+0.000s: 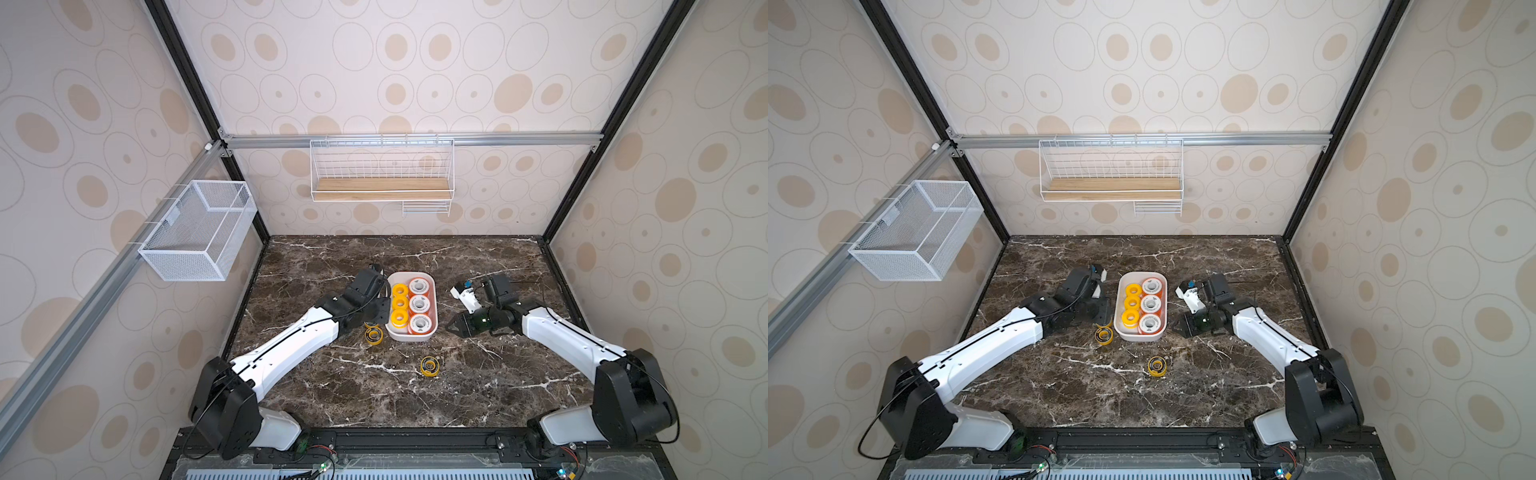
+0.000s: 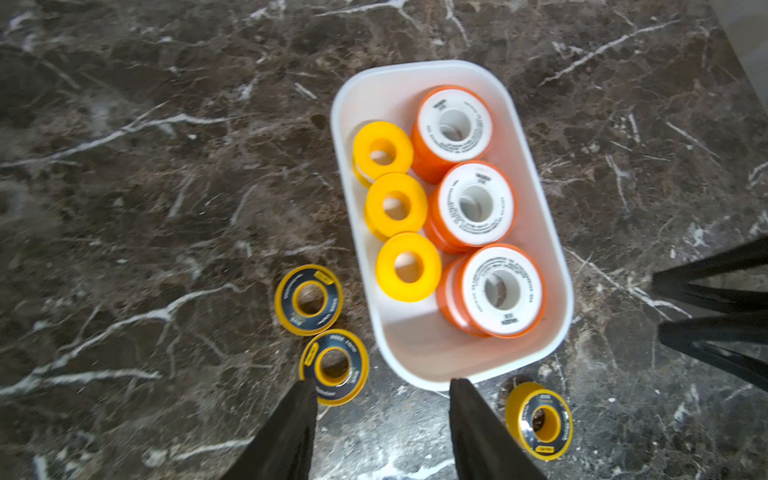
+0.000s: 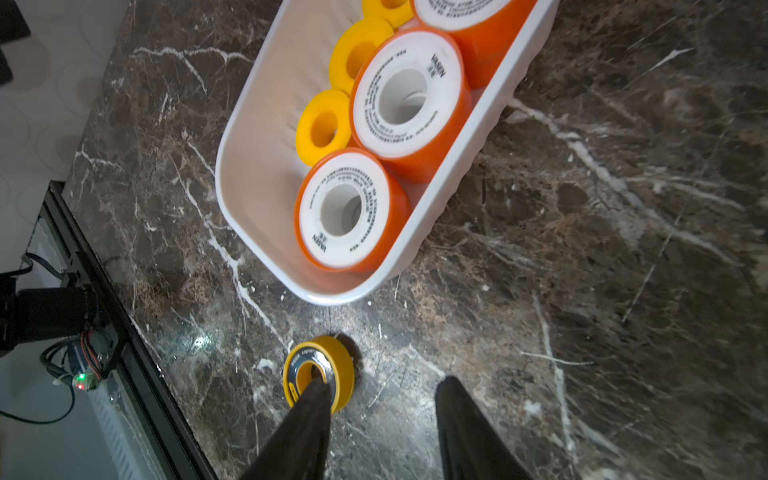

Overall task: Put the sealing tape into the storage box
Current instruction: Place the sealing tape in the storage box, then pick up the sealing tape at the center of the board.

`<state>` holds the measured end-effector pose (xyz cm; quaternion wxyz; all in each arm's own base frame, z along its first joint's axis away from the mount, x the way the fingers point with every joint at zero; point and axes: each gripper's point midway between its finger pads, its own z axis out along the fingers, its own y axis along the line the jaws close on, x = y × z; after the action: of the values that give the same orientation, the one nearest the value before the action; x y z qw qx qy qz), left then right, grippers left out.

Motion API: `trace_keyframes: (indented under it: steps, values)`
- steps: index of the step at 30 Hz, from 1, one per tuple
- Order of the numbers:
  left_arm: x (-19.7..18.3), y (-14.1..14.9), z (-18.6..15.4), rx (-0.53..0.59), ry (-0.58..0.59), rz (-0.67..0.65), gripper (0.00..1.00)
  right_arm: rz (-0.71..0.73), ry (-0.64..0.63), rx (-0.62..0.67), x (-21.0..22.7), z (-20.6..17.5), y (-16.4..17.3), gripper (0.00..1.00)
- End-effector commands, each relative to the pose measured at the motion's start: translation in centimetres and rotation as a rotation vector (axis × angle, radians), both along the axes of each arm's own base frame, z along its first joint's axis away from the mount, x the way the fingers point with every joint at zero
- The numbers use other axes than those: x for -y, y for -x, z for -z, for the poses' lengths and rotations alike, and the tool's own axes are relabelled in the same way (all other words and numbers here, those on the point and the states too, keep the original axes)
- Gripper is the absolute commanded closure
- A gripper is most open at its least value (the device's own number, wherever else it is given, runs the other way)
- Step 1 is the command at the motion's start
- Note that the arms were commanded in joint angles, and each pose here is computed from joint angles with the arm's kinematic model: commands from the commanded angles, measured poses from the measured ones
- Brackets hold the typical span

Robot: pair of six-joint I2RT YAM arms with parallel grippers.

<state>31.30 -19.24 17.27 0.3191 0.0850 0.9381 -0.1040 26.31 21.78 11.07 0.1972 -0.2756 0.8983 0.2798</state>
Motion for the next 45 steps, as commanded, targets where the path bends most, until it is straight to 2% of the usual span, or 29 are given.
trace_keyframes:
  steps: [1, 10, 16, 26, 29, 36, 45]
  values:
    - [-2.9, 0.9, -0.3, 0.013, -0.041, -0.036, 0.44, -0.033, 0.049, 0.006, 0.5, 0.6, 1.6, 0.52]
    - [-7.3, 2.2, 0.6, -0.024, 0.051, -0.134, 0.43, -0.104, 0.138, 0.029, 0.2, 1.8, 4.6, 0.48]
    - [-8.1, 2.1, 1.2, -0.034, 0.074, -0.169, 0.43, -0.156, 0.236, 0.075, -0.5, 2.7, 6.4, 0.41]
    - [-8.1, 2.0, 1.6, -0.04, 0.071, -0.164, 0.43, -0.224, 0.316, 0.129, -2.0, 4.3, 8.6, 0.12]
    - [-8.1, 2.0, 1.5, -0.039, 0.069, -0.16, 0.43, -0.244, 0.344, 0.145, -2.4, 4.8, 8.8, 0.06]
    - [-8.1, 2.0, 1.7, -0.042, 0.064, -0.16, 0.43, -0.271, 0.43, 0.145, -3.6, 6.1, 8.7, 0.05]
    - [-8.2, 2.0, 1.7, -0.04, 0.06, -0.162, 0.43, -0.304, 0.456, 0.123, -5.2, 7.6, 8.9, 0.07]
